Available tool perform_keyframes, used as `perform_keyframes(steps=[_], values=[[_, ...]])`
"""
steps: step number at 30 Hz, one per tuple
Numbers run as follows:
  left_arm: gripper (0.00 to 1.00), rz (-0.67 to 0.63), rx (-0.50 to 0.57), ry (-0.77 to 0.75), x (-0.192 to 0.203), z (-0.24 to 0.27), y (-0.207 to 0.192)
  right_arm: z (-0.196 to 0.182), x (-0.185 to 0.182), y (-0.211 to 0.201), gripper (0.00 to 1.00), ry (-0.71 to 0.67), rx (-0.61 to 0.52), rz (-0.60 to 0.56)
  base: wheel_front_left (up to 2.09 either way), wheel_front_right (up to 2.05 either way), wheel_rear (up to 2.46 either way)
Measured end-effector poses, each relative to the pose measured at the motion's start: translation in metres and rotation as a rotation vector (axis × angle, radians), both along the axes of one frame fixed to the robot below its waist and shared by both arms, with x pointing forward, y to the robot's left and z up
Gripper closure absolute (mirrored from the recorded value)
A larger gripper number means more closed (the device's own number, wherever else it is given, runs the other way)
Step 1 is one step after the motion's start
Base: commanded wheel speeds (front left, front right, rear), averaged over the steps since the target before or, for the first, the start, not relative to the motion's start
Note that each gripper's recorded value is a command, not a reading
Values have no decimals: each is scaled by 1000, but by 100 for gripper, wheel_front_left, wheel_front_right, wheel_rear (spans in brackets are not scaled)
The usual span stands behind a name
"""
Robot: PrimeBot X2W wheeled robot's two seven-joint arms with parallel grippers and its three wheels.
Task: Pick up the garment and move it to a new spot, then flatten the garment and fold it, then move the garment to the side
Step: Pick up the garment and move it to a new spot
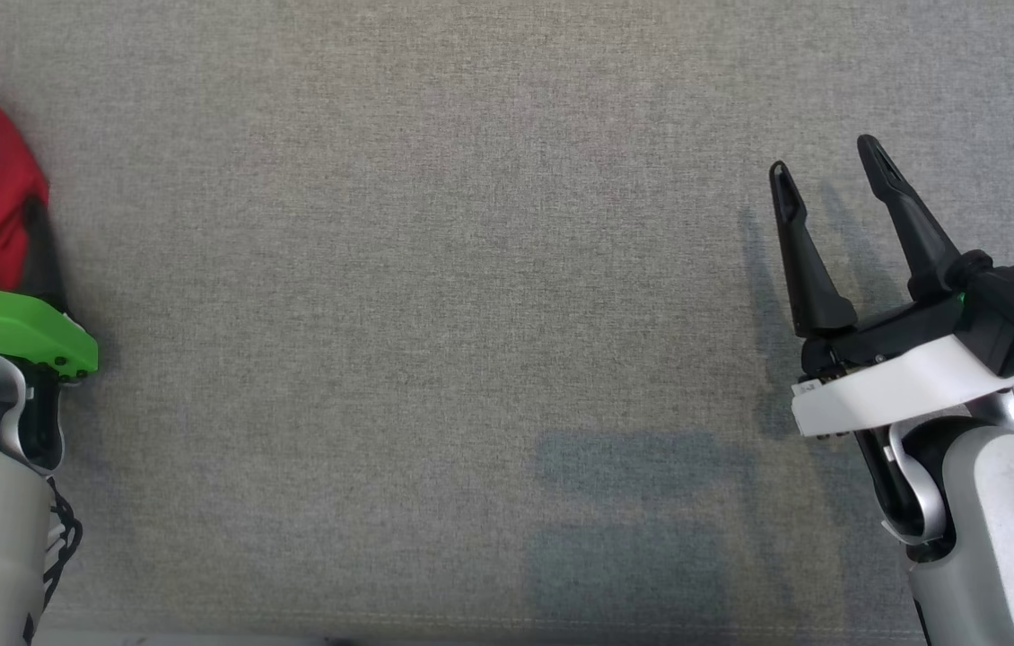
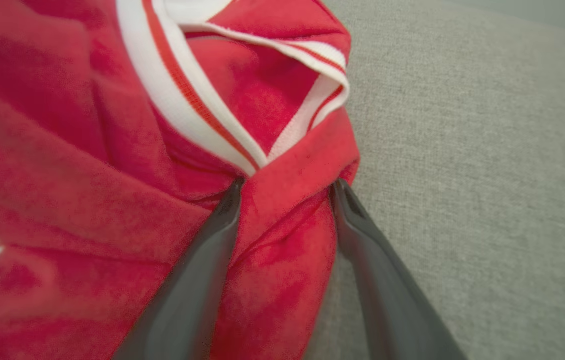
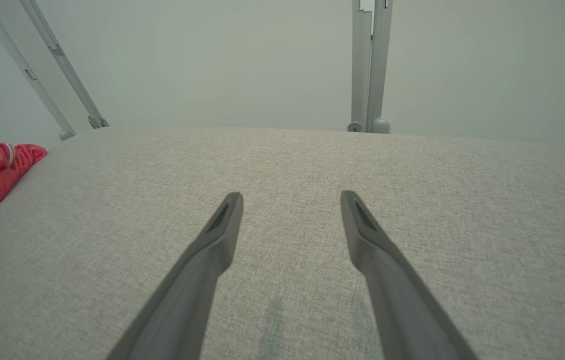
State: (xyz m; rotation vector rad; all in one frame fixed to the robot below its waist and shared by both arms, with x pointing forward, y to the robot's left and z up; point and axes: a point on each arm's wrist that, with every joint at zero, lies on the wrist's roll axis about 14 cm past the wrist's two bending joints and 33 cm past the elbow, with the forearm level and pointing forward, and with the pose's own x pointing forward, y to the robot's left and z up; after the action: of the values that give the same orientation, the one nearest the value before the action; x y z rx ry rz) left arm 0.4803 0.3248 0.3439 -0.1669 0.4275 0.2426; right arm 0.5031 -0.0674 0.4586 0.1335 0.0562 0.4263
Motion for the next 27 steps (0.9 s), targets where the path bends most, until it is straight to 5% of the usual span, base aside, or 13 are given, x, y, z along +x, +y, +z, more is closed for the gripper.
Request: perform_keyframes(steps=[1, 11, 27], values=[[100, -4, 2, 4, 2, -1, 1, -1, 1, -2, 0, 2, -2, -4, 0, 0, 0], [100, 7, 71, -167, 18, 57, 19, 11, -1, -7, 0, -29, 5, -31, 0, 0, 0], [100, -8, 196, -458, -62, 159, -13, 54, -50, -21, 0, -86, 35, -89, 0, 0, 0]])
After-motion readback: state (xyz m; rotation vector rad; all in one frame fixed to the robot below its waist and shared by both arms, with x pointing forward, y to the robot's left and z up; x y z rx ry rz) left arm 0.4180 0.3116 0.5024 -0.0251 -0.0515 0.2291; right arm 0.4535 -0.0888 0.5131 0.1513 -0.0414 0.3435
